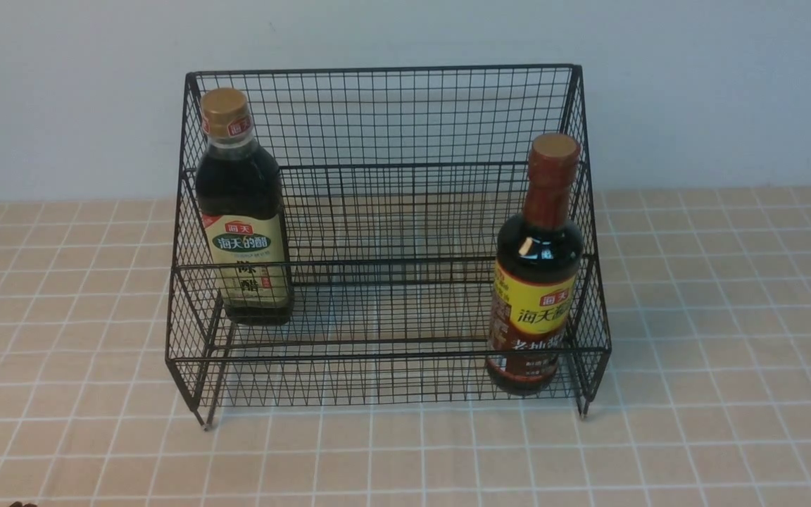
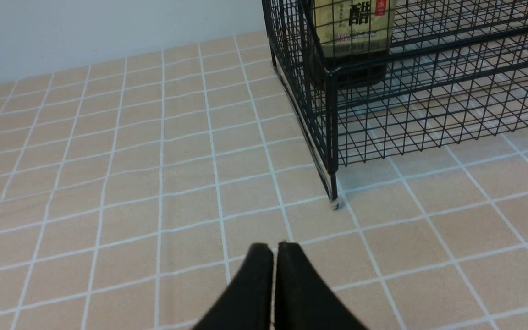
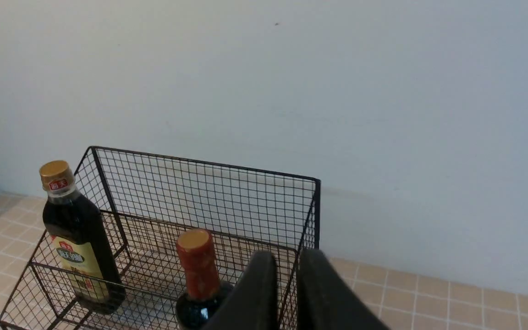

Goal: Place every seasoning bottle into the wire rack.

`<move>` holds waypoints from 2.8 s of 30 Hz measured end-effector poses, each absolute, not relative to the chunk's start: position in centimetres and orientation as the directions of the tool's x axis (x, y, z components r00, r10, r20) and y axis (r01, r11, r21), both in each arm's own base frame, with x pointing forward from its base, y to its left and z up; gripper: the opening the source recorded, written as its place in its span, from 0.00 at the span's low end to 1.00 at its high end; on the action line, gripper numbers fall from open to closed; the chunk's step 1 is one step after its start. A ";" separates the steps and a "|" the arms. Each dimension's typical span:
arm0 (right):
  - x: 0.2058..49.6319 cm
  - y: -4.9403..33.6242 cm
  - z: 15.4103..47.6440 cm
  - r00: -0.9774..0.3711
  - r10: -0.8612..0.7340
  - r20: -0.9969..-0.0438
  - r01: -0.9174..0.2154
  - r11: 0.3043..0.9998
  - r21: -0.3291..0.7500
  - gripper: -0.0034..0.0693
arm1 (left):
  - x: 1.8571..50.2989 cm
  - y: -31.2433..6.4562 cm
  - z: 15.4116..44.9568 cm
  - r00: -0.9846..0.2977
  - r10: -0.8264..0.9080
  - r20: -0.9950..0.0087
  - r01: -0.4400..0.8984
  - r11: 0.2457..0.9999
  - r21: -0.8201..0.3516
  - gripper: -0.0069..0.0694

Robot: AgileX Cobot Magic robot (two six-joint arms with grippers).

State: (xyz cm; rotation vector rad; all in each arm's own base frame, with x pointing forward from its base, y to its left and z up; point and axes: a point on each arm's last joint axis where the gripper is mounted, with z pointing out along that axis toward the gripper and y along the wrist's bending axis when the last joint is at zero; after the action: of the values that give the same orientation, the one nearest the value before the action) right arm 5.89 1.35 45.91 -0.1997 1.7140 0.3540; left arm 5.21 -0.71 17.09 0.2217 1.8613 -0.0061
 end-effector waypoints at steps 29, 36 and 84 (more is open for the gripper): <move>-0.9 -1.8 37.0 0.215 0.376 -0.901 -0.537 0.816 0.213 0.03 | 5.2 -0.7 17.1 -0.282 0.149 -0.948 0.156 0.982 0.108 0.08; -0.3 -0.3 35.6 0.303 0.229 -0.925 -0.572 0.820 0.016 0.03 | 5.2 -0.7 17.1 -0.282 0.149 -0.948 0.156 0.982 0.108 0.08; 5.4 0.5 18.1 -0.198 -0.081 -0.977 -0.091 0.994 -0.064 0.03 | 5.2 -0.7 17.1 -0.282 0.146 -0.948 0.156 0.982 0.105 0.08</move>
State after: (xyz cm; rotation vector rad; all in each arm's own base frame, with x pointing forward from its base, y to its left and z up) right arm 5.43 0.46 18.13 -0.1268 1.7720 0.0093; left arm 5.20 -0.72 17.08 0.2195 1.8623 -0.0095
